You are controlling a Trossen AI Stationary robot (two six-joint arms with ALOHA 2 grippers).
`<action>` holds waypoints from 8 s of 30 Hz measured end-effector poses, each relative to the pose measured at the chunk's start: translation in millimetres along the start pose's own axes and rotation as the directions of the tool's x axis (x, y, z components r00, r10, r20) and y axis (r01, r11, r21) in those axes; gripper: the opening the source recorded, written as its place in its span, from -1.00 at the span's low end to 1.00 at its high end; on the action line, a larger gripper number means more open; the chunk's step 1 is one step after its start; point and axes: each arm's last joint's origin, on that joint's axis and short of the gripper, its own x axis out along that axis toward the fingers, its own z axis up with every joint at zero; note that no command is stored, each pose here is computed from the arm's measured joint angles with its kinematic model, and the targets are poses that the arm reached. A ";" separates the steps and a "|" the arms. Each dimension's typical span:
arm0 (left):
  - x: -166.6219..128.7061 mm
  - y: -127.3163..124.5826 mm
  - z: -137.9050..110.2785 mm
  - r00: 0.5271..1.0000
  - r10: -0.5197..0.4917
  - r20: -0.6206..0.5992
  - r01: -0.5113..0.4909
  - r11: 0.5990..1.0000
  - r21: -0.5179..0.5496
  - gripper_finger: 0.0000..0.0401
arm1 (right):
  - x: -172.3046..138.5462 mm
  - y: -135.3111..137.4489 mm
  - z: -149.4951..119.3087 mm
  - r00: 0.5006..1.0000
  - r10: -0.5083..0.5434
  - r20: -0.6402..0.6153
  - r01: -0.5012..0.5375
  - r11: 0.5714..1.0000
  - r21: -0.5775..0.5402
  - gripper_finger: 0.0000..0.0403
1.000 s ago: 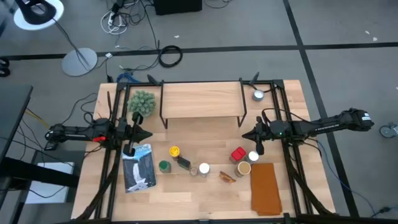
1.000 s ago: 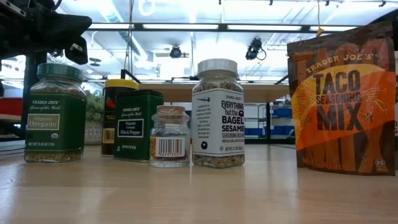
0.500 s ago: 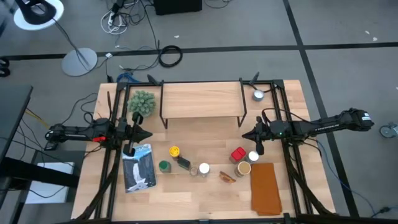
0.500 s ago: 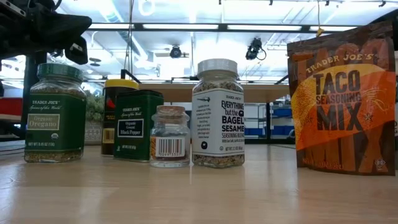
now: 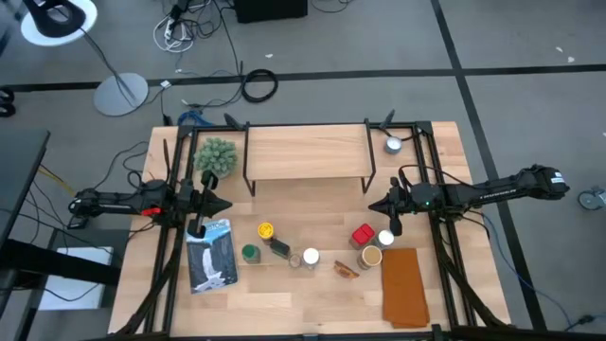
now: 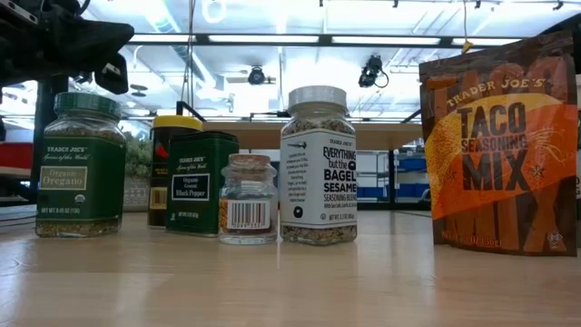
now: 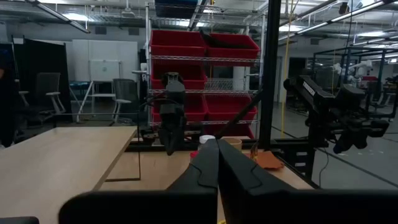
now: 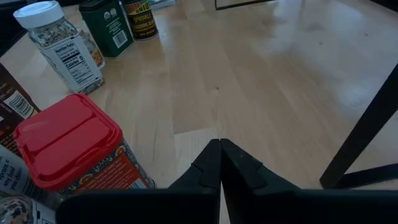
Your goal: Shelf spices
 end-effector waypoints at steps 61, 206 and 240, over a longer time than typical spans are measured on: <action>0.0 0.0 0.1 1.000 0.000 0.000 0.000 1.000 0.000 -0.97 | 0.0 0.0 0.0 1.000 0.000 0.000 0.000 1.000 0.000 -0.96; 0.0 0.0 -0.1 1.000 0.000 -0.001 0.000 1.000 0.000 -0.97 | 70.8 225.5 173.9 0.415 -0.184 -0.891 0.628 0.766 0.135 0.52; 0.0 0.0 0.0 1.000 0.000 0.000 0.000 1.000 0.000 -0.97 | 16.2 281.7 140.0 0.634 -0.363 -0.683 0.686 0.672 0.279 0.52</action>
